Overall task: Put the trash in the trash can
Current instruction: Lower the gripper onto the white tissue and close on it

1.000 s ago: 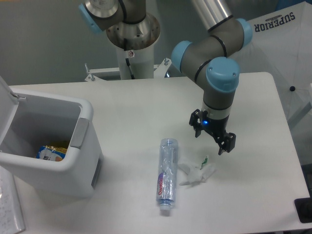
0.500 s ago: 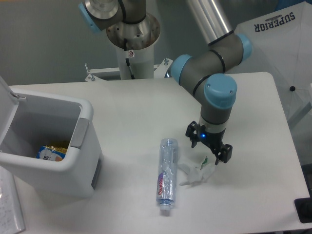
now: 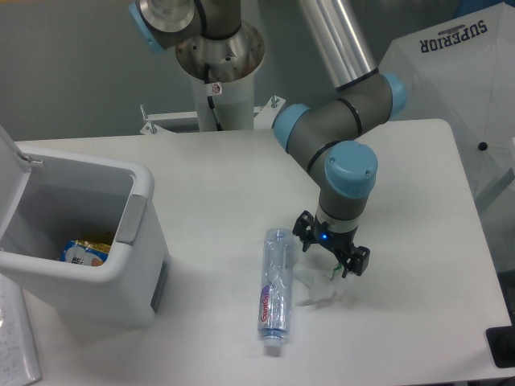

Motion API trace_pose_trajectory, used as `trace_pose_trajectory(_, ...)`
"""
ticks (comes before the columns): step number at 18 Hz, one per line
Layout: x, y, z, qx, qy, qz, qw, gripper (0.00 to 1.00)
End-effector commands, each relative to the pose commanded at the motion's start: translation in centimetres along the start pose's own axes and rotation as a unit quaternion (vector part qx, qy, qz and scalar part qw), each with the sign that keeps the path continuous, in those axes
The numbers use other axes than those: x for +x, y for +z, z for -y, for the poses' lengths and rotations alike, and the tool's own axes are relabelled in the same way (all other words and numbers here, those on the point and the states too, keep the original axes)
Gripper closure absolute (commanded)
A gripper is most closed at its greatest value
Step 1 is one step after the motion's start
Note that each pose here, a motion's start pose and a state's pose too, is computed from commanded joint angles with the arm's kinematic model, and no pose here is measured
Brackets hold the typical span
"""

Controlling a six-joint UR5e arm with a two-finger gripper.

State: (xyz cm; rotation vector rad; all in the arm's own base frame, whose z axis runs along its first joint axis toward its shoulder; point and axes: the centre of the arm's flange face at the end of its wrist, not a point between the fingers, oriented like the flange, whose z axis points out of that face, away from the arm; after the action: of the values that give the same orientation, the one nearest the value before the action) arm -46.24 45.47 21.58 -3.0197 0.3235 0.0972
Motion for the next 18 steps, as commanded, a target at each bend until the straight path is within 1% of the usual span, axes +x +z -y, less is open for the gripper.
trace_pose_trajectory(1,-0.1,0.1,-0.3,-0.016,0.0,0.006,0.9998,0.0)
trace_pose_trajectory(3,-0.3,0.3,-1.3,-0.075,0.005,0.024,0.9968,0.0)
trace_pose_trajectory(5,0.0,0.9,-0.6,-0.13,0.019,0.041,0.9904,0.0)
trace_pose_trajectory(6,0.0,1.3,-0.3,-0.147,0.022,0.047,0.9878,0.0)
trace_pose_trajectory(8,-0.1,1.3,0.3,-0.15,0.026,0.05,0.9871,0.0)
trace_pose_trajectory(15,-0.1,1.5,0.9,-0.148,0.029,0.053,0.9871,0.0)
trace_pose_trajectory(16,0.1,1.8,1.8,-0.147,0.037,0.053,0.987,0.0)
trace_pose_trajectory(18,0.2,1.9,2.4,-0.145,0.038,0.054,0.9871,0.0)
